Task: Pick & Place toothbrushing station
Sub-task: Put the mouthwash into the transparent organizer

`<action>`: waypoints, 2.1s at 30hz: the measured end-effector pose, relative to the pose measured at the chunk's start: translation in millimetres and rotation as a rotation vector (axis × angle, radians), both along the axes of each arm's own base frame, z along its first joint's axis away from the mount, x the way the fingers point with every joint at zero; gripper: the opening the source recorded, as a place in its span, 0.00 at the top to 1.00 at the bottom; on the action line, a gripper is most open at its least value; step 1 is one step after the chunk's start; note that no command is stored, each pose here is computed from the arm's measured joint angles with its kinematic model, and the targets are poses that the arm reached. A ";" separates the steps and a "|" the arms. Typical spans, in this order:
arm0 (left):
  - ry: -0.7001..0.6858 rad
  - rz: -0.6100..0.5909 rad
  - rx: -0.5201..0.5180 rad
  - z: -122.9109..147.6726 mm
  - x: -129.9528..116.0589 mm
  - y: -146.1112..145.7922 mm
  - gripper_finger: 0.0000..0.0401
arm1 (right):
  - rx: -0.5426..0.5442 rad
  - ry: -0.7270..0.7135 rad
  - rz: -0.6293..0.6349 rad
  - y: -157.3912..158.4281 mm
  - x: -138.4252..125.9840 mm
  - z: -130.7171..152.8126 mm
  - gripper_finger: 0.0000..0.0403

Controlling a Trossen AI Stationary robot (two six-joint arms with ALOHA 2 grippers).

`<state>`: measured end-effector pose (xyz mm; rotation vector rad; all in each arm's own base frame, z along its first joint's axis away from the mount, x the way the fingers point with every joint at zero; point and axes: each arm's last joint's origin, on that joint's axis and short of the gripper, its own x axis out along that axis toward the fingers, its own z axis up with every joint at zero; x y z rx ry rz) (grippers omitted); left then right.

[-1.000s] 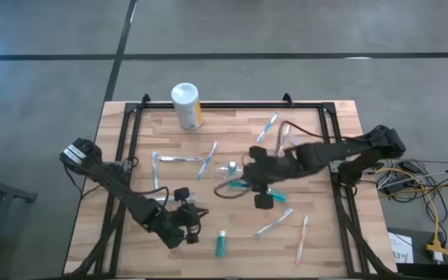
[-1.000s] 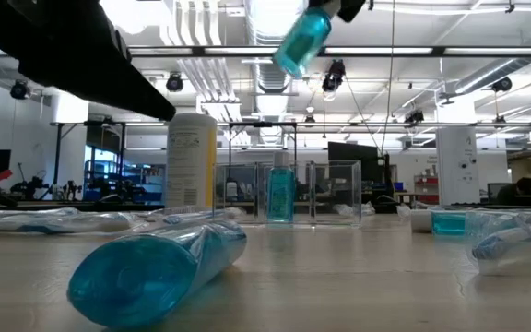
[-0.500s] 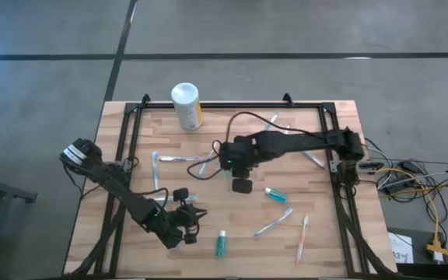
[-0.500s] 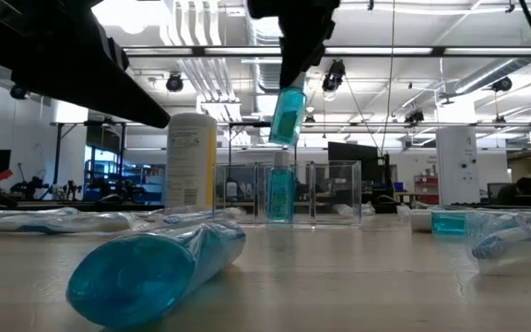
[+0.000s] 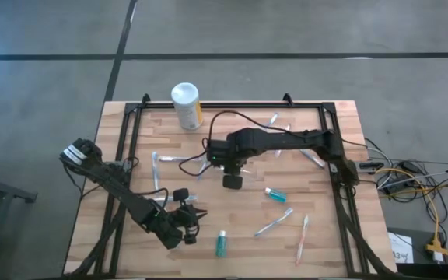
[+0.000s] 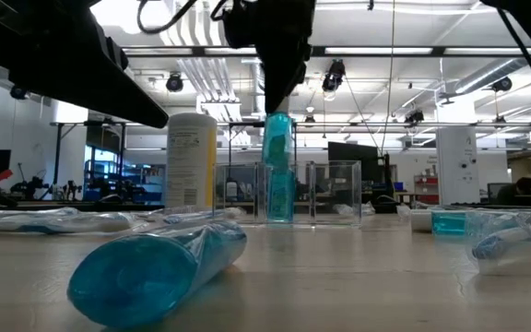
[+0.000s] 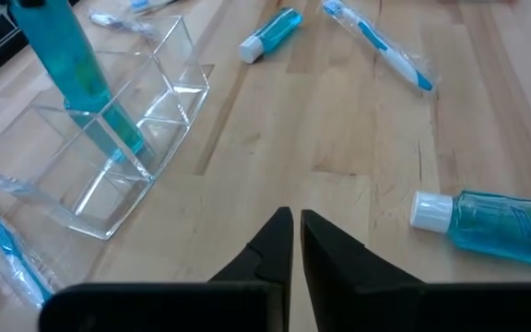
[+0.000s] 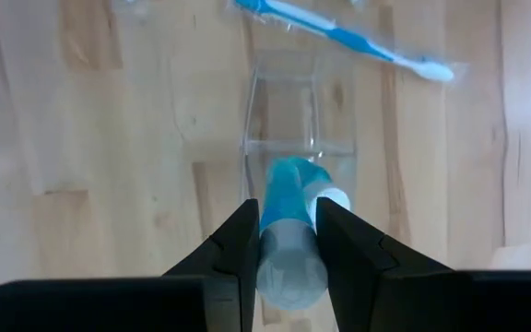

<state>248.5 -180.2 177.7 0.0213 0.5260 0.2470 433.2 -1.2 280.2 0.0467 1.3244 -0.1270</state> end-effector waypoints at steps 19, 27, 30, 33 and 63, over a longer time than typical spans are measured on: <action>-0.010 0.006 -0.017 1.3 0.4 -0.5 0.93 | -0.006 0.072 0.007 -1.7 -4.6 -12.4 0.79; -0.011 0.005 -0.017 1.6 0.5 -0.5 0.93 | -0.008 0.083 0.015 -2.7 -5.1 -16.0 0.79; -0.012 0.005 -0.018 1.8 0.4 -0.5 0.93 | -0.007 0.086 0.015 -2.9 -5.2 -16.7 0.79; -0.012 0.005 -0.018 1.9 0.4 -0.5 0.92 | -0.007 0.095 0.015 -3.0 -5.8 -19.8 0.79; -0.020 -0.002 -0.016 5.3 1.4 -1.8 0.92 | 0.012 0.117 0.046 -6.8 -5.9 -38.9 0.79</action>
